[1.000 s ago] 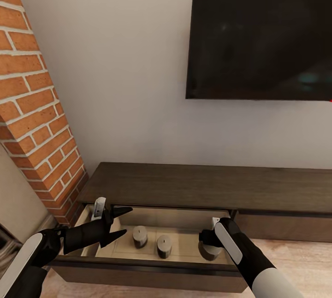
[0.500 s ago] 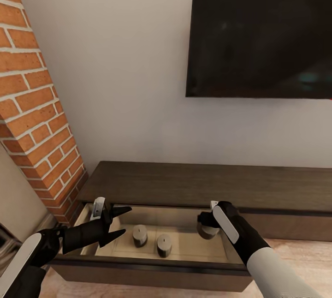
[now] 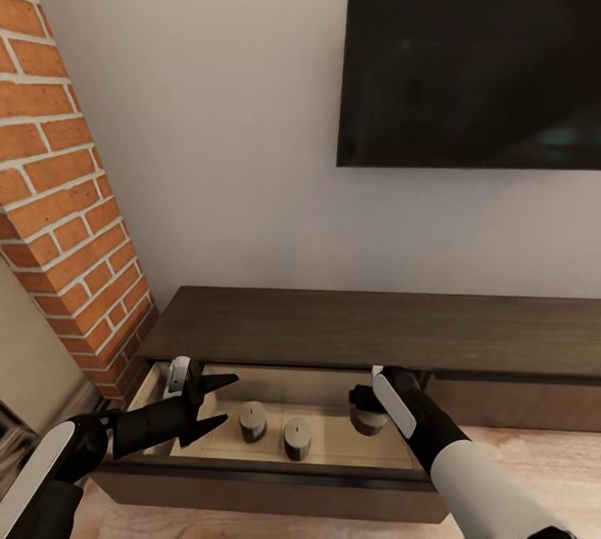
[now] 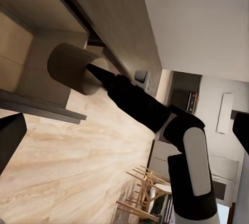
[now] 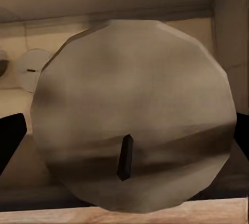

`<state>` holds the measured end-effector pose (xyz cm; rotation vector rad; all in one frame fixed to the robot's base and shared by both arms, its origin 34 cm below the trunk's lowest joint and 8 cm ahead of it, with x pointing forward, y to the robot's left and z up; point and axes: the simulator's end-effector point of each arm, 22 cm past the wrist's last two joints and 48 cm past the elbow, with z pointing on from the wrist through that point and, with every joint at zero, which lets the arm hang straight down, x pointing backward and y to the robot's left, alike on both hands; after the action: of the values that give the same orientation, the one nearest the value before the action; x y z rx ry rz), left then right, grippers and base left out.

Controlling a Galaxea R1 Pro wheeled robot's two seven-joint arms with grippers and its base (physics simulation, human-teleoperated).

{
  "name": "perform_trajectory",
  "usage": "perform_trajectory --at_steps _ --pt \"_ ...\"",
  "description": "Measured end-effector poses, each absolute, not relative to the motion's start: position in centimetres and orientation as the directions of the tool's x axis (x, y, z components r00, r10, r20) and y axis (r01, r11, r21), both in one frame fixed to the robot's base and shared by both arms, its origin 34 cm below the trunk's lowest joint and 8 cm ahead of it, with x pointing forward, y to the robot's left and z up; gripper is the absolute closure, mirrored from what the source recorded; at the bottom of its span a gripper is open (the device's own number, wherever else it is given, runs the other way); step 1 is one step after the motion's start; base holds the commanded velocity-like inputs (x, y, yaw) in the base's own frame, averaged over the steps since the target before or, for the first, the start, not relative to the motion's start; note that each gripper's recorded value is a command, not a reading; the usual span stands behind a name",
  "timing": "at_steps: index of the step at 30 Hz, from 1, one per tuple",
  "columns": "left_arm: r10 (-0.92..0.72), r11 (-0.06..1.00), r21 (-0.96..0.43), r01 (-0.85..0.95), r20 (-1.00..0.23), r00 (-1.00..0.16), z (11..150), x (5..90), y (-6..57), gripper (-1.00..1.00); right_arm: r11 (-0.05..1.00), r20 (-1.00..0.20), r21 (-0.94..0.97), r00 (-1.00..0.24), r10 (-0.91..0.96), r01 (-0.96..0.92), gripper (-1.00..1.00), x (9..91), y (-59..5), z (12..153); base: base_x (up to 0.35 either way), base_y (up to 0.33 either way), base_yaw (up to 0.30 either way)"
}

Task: Place each of the two pumpkins and all three candles from the living room inside a cabinet in the living room (use any cabinet), then make sure every cabinet is closed, and position the cauldron so it is next to a table in the living room.

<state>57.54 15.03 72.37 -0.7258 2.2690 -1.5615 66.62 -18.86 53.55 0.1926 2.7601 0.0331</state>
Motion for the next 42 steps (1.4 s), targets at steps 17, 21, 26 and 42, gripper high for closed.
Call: perform_trajectory --at_steps 17,21,26,42 --pt "-0.492 0.142 -0.974 -0.179 0.087 -0.866 72.3 56.1 12.0 -1.00 0.993 -0.394 0.024 -0.912 0.113 0.113 1.00 66.2 -16.7 49.2 0.000 0.000 0.000" --pt "-0.488 0.116 -0.980 -0.164 0.088 -0.869 72.2 55.9 11.7 -1.00 0.994 -0.391 0.025 -0.914 0.111 0.110 1.00 66.0 -16.6 48.4 0.000 0.000 0.000" --pt "-0.487 0.106 -0.982 -0.159 0.088 -0.869 72.2 55.9 11.7 -1.00 0.994 -0.388 0.022 -0.915 0.108 0.108 1.00 65.9 -16.7 48.1 0.000 0.000 0.000" --pt "-0.488 0.105 -0.980 -0.167 0.095 -0.868 71.9 55.7 11.7 -1.00 0.994 -0.380 0.021 -0.918 0.110 0.111 1.00 65.6 -16.8 47.9 0.101 0.000 0.000"
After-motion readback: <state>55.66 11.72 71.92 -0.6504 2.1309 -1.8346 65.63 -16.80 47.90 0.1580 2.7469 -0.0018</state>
